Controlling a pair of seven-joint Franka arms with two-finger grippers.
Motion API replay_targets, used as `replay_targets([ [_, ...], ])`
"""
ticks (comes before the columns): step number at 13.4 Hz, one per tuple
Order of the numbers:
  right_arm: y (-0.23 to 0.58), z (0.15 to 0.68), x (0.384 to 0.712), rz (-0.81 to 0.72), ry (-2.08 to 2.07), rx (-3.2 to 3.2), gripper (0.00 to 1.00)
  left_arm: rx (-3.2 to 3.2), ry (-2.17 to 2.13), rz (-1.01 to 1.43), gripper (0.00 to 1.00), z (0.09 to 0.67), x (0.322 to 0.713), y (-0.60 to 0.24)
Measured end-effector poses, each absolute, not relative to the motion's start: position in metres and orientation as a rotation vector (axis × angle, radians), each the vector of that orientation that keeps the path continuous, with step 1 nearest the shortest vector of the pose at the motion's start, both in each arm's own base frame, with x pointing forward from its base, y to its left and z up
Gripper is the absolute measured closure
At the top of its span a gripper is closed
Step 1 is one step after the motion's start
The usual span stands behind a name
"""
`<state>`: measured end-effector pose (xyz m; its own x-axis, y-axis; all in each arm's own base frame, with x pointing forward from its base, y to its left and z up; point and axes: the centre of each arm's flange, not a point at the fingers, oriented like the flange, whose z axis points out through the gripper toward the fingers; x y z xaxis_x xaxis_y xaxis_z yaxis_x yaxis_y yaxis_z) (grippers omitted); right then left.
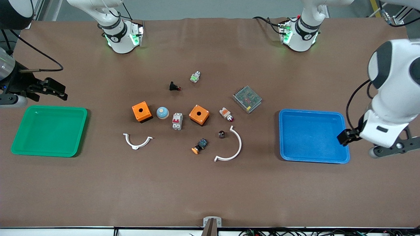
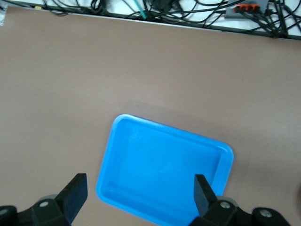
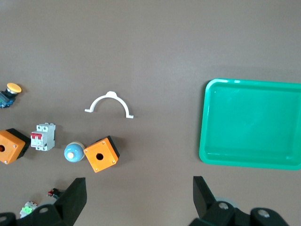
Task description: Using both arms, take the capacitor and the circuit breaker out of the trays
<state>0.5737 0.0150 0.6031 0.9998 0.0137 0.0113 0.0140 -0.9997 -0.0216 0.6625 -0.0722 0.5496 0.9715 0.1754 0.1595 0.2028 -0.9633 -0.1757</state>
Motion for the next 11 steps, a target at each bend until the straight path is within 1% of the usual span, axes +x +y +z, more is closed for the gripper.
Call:
replay_targets([
  [6,0.014,0.617,0.576,-0.064,-0.018,-3.119,0.0,-2.995,-0.273,-0.093,0.0,0.631,0.602,-0.031],
  [8,0.013,0.618,0.577,-0.065,-0.017,-3.119,0.0,-3.07,-0.245,-0.068,0.0,0.642,0.588,-0.016],
  [11,0.013,0.618,0.577,-0.066,-0.016,-3.119,0.0,-3.114,-0.241,-0.031,0.0,0.639,0.573,-0.007],
])
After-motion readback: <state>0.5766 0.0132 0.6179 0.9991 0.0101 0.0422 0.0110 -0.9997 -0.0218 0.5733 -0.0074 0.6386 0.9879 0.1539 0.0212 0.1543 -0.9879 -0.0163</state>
